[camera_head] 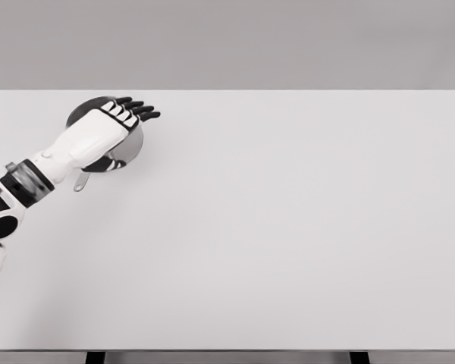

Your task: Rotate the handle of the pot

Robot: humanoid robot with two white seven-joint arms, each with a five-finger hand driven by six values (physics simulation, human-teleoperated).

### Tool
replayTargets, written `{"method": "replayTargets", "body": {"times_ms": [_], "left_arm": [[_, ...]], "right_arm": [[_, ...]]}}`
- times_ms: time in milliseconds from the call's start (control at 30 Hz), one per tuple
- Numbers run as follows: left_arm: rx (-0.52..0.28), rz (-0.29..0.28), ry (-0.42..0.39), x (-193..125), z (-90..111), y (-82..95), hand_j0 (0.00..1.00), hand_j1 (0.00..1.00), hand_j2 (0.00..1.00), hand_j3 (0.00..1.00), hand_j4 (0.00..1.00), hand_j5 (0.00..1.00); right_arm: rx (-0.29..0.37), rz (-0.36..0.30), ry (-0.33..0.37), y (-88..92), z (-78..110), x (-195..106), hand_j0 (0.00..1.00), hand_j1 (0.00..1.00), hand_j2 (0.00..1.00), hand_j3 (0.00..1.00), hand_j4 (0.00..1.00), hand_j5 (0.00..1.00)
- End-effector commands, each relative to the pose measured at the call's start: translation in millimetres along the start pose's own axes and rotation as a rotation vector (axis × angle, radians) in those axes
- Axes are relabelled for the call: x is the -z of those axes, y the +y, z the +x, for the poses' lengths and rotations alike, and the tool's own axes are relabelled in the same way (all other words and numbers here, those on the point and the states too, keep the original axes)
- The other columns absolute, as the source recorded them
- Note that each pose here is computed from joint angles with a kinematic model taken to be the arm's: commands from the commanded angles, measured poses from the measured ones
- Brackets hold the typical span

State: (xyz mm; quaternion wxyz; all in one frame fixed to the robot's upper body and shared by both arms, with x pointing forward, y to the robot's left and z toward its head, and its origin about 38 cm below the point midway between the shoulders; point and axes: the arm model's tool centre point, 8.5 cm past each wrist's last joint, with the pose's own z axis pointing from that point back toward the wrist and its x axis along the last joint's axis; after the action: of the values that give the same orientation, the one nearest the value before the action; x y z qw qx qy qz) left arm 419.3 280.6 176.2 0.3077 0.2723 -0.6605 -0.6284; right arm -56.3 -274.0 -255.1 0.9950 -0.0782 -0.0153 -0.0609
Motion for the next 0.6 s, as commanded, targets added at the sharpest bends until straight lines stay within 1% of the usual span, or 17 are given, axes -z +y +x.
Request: {"method": "replayTargets", "body": {"times_ms": [0,33,167,267,333,567], "left_arm": [[-0.027,-0.008,0.001,4.5,2.3,-9.8,1.0,1.0,1.0,1.0,1.0,1.0],[-0.035,-0.012,0.002,4.8,2.1,-12.5,1.0,1.0,1.0,1.0,1.0,1.0],[-0.037,-0.016,0.001,5.4,2.6,-14.2,1.0,1.0,1.0,1.0,1.0,1.0],[-0.034,-0.012,0.003,5.0,1.7,-12.3,1.0,1.0,1.0,1.0,1.0,1.0],[-0.028,-0.009,0.012,1.7,-2.3,-9.5,1.0,1.0,1.0,1.0,1.0,1.0],[-0.025,-0.009,0.015,0.7,-3.7,-9.1,1.0,1.0,1.0,1.0,1.0,1.0]], "right_arm": [[0.0,0.0,0.0,0.0,0.0,0.0,1.0,1.0,1.0,1.0,1.0,1.0],[0.0,0.0,0.0,0.0,0.0,0.0,1.0,1.0,1.0,1.0,1.0,1.0],[0.0,0.0,0.0,0.0,0.0,0.0,1.0,1.0,1.0,1.0,1.0,1.0],[0.0,0.0,0.0,0.0,0.0,0.0,1.0,1.0,1.0,1.0,1.0,1.0],[0.002,0.0,0.0,0.0,0.0,0.0,1.0,1.0,1.0,1.0,1.0,1.0],[0.002,0.0,0.0,0.0,0.0,0.0,1.0,1.0,1.0,1.0,1.0,1.0]]}}
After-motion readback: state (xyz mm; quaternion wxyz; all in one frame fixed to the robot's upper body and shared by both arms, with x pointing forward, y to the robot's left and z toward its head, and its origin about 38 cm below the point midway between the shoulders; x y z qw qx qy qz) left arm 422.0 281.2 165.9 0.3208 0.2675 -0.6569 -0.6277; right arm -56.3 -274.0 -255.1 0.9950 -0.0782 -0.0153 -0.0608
